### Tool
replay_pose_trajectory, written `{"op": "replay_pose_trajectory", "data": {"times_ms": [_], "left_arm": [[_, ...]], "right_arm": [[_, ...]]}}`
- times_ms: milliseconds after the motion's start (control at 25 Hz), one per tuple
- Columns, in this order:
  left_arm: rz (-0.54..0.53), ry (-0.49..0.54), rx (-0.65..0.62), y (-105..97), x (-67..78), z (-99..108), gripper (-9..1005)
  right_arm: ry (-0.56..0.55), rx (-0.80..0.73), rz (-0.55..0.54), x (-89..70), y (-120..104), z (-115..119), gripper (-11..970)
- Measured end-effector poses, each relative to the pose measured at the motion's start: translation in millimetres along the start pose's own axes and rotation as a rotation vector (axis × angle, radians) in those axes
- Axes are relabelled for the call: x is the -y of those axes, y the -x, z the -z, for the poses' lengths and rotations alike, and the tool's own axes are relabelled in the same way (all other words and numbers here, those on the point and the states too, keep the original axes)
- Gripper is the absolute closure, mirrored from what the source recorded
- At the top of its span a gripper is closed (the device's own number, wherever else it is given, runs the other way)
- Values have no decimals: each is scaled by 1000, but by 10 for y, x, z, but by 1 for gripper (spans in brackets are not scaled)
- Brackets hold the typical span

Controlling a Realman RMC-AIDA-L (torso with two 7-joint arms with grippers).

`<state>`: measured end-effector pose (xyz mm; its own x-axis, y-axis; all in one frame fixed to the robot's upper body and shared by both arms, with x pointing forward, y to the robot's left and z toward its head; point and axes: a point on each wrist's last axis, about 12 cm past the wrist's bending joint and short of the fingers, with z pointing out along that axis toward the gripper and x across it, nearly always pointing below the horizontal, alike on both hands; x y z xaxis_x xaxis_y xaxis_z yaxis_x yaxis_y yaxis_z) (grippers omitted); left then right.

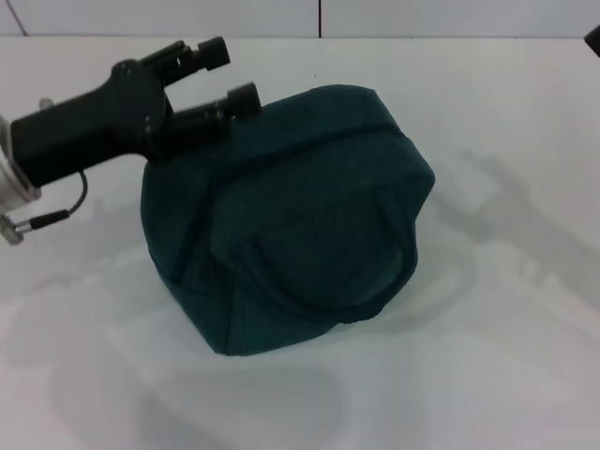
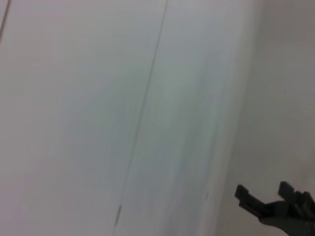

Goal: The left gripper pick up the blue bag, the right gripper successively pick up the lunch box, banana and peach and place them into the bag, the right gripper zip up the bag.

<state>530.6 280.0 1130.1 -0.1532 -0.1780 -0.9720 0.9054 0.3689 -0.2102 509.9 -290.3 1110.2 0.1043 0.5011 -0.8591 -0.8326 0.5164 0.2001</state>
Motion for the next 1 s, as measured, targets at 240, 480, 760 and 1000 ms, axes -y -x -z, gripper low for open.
{"op": "replay_pose_trajectory", "data": {"times_ms": [240, 480, 760, 1000], "left_arm": [[-16, -142, 32, -23, 160, 154, 103], [-29, -223, -11, -25, 240, 309, 103], [-23, -188, -34, -166, 294, 473, 103], [-14, -176, -28, -259, 323, 505, 103]], "right_arm": [[351, -193, 17, -122, 15, -365, 85], [499, -407, -13, -152, -145, -609, 74], [555, -539, -42, -190, -267, -675, 74], [554, -543, -46, -194, -275, -678, 73]]}}
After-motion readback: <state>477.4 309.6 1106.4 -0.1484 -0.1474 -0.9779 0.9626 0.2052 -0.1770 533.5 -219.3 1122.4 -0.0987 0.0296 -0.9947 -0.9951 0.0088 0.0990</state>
